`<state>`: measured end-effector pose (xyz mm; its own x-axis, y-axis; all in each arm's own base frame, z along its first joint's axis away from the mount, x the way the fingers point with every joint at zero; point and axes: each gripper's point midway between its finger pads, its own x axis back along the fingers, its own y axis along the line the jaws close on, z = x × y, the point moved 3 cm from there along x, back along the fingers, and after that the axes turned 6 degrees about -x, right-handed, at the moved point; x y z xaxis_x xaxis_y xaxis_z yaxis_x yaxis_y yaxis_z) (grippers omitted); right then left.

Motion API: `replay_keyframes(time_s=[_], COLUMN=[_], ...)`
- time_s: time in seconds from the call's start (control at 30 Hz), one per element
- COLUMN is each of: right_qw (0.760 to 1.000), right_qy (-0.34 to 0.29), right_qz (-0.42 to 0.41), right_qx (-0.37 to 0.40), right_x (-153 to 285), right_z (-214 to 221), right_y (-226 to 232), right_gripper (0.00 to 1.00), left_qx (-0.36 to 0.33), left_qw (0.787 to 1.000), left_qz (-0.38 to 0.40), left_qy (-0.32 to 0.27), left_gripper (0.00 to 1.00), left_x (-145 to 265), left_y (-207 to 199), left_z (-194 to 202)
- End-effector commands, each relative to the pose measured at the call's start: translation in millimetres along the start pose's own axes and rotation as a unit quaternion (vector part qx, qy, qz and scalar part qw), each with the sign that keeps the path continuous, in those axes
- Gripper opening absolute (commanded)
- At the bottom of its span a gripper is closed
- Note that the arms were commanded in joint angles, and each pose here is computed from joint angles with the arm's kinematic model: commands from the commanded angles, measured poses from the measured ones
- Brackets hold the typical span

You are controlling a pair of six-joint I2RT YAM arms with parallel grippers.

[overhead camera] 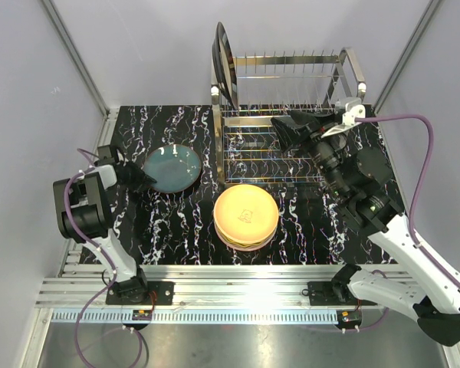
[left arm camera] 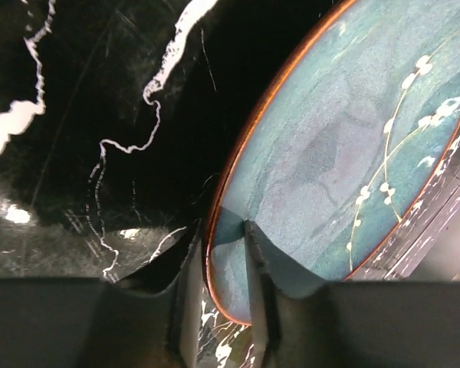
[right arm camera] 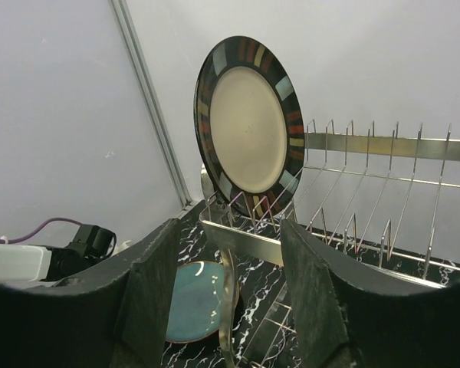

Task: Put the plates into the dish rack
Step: Grab a plate with the left arm

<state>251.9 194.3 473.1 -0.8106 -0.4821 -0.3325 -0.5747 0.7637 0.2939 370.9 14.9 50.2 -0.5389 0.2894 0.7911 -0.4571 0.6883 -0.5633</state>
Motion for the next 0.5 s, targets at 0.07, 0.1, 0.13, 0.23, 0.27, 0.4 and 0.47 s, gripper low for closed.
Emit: replay_keyframes(time_s=[0.07,0.1,0.13,0.23,0.27,0.4,0.47], right_qw=[1.0,1.0,0.999,0.998,0.998,0.996,0.995], right_qy=[-0.007,-0.003,0.004,0.016,0.022,0.036,0.059], right_qz=[-0.005,-0.009,-0.015,-0.04,-0.044,-0.073,-0.067], right_qx=[-0.02,-0.023,-0.03,-0.041,-0.043,-0.049,-0.047], right_x=[10.1,11.1,13.5,21.0,23.5,33.0,34.0], right_z=[-6.7,-4.5,-0.3,4.5,10.9,20.6,30.9], right_y=[1.7,2.6,4.3,11.2,11.2,17.3,15.2], right_gripper=[0.58,0.57,0.57,0.56,0.56,0.56,0.56], left_qx=[-0.025,-0.028,-0.03,-0.032,-0.036,-0.046,-0.055], left_qw=[0.999,0.999,0.999,0.998,0.998,0.996,0.994], left_qz=[0.001,0.0,-0.002,-0.009,-0.008,-0.005,-0.002], left_qy=[-0.022,-0.026,-0.032,-0.044,-0.049,-0.077,-0.097], left_gripper=[0.17,0.13,0.1,0.0,0.0,0.0,0.0], left_x=[7.7,8.9,12.7,19.7,24.5,41.9,54.2], left_y=[-10.2,-10.6,-12.7,-15.1,-18.1,-27.7,-34.6], left_z=[-7.8,-9.0,-10.8,-14.8,-15.7,-21.4,-24.4])
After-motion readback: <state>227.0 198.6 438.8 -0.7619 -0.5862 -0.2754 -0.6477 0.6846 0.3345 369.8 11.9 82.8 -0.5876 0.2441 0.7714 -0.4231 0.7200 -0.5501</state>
